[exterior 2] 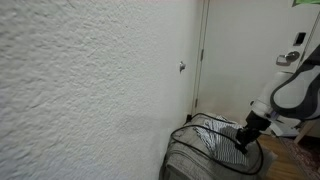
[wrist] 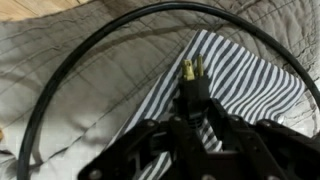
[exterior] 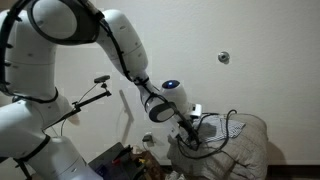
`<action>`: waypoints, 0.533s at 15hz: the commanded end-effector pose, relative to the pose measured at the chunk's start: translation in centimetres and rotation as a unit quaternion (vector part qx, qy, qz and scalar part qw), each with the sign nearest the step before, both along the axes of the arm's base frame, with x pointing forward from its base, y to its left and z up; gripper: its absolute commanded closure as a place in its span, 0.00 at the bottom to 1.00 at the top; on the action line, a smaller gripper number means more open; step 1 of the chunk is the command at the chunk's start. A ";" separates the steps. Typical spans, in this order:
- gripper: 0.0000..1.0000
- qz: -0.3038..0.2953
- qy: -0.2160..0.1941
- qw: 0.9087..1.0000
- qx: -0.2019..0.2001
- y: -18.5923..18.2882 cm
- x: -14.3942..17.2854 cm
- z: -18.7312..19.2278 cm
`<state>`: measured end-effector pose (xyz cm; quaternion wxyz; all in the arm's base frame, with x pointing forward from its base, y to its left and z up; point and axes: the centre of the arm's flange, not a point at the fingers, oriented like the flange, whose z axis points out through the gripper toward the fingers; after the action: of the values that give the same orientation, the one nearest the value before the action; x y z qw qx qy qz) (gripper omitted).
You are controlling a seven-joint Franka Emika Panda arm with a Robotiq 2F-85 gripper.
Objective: Tie a knot using the black cable
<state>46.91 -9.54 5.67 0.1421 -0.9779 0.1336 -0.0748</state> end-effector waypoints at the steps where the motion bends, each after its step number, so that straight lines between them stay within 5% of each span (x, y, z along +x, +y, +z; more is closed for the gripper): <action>1: 0.92 0.007 -0.007 1.000 0.012 -0.6 -0.4 0.3; 8: 0.92 -0.004 -0.027 1.000 -0.005 -0.9 -1.6 4.2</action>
<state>46.80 -10.09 6.23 0.1531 -0.9746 0.1409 -0.0831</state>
